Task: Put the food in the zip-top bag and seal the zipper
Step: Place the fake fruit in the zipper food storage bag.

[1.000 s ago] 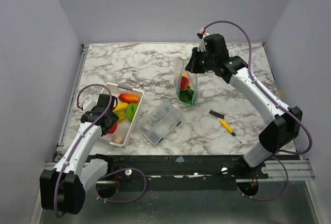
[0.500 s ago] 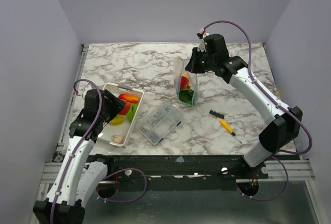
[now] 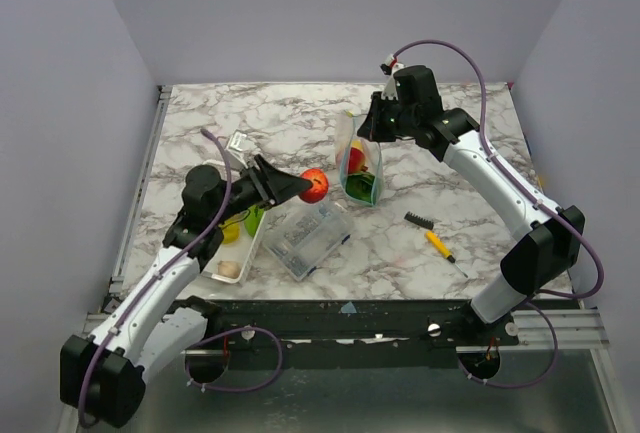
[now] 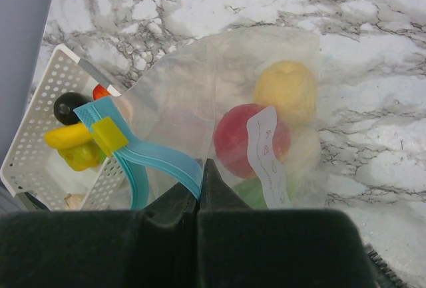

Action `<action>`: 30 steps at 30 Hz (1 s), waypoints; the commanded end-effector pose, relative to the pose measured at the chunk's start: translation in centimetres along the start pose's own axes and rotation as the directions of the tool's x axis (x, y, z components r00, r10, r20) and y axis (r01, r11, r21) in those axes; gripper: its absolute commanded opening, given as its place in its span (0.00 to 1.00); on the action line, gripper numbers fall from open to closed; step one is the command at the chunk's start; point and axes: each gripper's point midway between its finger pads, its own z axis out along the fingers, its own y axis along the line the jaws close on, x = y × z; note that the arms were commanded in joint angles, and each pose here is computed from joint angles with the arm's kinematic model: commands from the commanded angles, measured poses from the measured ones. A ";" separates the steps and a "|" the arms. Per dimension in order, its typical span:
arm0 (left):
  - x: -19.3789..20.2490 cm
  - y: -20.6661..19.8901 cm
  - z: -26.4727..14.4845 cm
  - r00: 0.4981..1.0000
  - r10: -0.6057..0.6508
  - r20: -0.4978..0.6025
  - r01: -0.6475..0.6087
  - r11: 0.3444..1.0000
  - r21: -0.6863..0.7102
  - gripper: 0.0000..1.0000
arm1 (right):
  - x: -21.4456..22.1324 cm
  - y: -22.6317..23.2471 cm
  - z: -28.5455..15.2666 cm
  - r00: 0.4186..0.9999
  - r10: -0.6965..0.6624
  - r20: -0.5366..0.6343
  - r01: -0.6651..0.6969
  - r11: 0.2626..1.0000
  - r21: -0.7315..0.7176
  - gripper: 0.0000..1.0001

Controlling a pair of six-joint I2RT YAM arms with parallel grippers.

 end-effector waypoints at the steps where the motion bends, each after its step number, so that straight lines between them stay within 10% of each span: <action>1: 0.1 -7.9 2.4 0.977 0.210 -0.016 -0.201 0.953 0.226 0.36 | -1.7 1.1 -0.6 0.999 0.000 0.047 0.002 1.000 -0.030 0.00; 20: -2.7 -4.5 12.4 0.917 0.400 0.006 -0.397 0.912 -0.108 0.36 | -1.9 2.2 -1.1 0.999 0.034 0.043 -0.030 0.997 -0.075 0.00; 30: -3.4 -1.5 13.8 0.925 0.378 -0.036 -0.373 0.890 -0.264 0.87 | -2.2 2.1 -1.4 0.998 0.029 0.059 -0.025 0.997 -0.067 0.00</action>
